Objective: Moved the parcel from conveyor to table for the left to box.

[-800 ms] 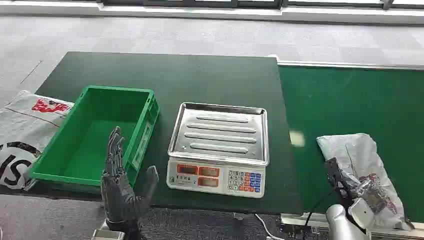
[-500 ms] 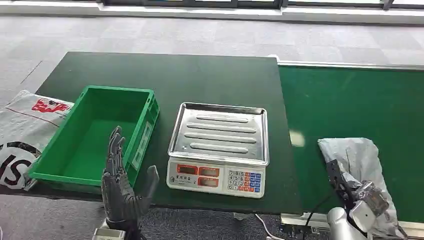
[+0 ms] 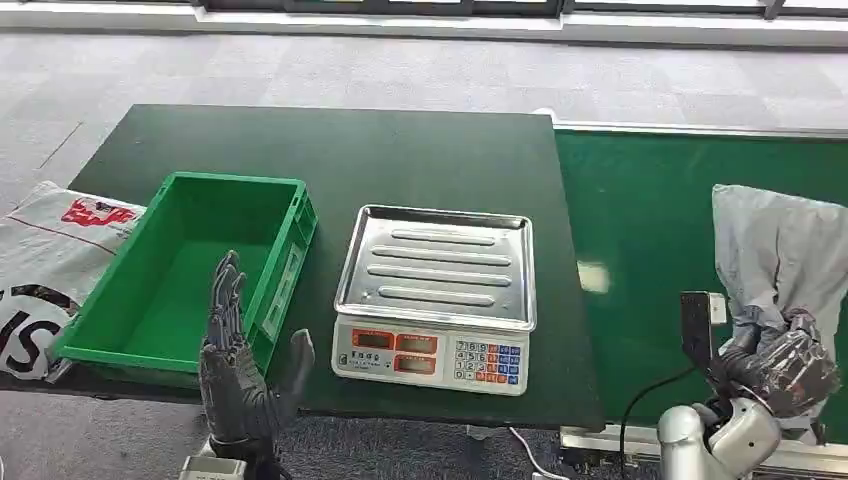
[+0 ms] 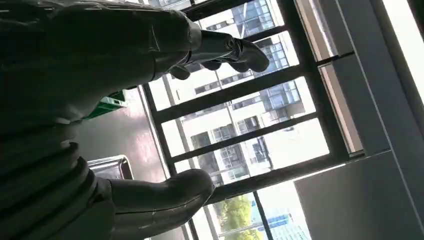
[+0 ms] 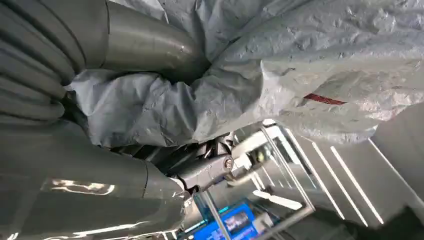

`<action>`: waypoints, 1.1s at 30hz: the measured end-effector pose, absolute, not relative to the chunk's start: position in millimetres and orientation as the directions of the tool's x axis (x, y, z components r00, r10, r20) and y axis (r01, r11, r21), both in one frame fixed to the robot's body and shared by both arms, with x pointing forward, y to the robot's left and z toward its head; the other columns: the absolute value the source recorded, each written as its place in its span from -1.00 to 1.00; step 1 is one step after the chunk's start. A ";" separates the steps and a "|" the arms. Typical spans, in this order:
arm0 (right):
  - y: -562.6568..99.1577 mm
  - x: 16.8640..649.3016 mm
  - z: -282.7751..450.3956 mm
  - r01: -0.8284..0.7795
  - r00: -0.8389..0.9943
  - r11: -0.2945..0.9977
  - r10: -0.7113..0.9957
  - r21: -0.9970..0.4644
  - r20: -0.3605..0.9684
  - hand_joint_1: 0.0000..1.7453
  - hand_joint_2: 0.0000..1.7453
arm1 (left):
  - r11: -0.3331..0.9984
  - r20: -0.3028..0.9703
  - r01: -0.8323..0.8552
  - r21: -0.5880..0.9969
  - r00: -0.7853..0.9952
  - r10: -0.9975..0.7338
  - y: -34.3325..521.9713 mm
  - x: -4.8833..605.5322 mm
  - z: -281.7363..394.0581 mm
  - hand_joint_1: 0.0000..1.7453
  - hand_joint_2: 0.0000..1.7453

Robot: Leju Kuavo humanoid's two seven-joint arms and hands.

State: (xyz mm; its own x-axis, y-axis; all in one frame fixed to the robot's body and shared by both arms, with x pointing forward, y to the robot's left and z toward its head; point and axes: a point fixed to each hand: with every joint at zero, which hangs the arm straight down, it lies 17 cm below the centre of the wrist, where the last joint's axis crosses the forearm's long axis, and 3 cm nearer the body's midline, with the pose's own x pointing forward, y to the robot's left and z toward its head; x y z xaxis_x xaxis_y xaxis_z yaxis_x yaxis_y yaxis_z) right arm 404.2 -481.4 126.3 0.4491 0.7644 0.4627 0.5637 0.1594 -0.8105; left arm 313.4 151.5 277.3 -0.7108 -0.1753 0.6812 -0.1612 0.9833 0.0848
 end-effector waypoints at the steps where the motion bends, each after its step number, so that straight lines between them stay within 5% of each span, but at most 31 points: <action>1: -471.6 407.5 138.4 0.582 0.421 0.154 0.783 -0.798 0.458 1.00 1.00 | 0.983 0.680 -0.161 0.083 -0.712 -0.174 151.5 313.6 277.5 -1.00 1.00; 8: -364.6 441.8 210.9 0.643 0.168 0.213 0.898 -0.736 0.406 1.00 1.00 | 0.984 0.671 -0.157 0.081 -0.722 -0.170 150.0 316.2 278.7 -1.00 1.00; 22: -128.2 469.5 187.8 0.318 -0.314 0.413 0.895 -0.853 0.316 1.00 1.00 | 0.988 0.671 -0.136 0.074 -0.726 -0.150 144.4 324.2 276.8 -1.00 1.00; 33: -96.8 464.2 157.5 0.241 -0.354 0.416 0.879 -0.877 0.319 1.00 1.00 | 0.990 0.676 -0.110 0.083 -0.724 -0.137 133.8 330.6 272.3 -1.00 1.00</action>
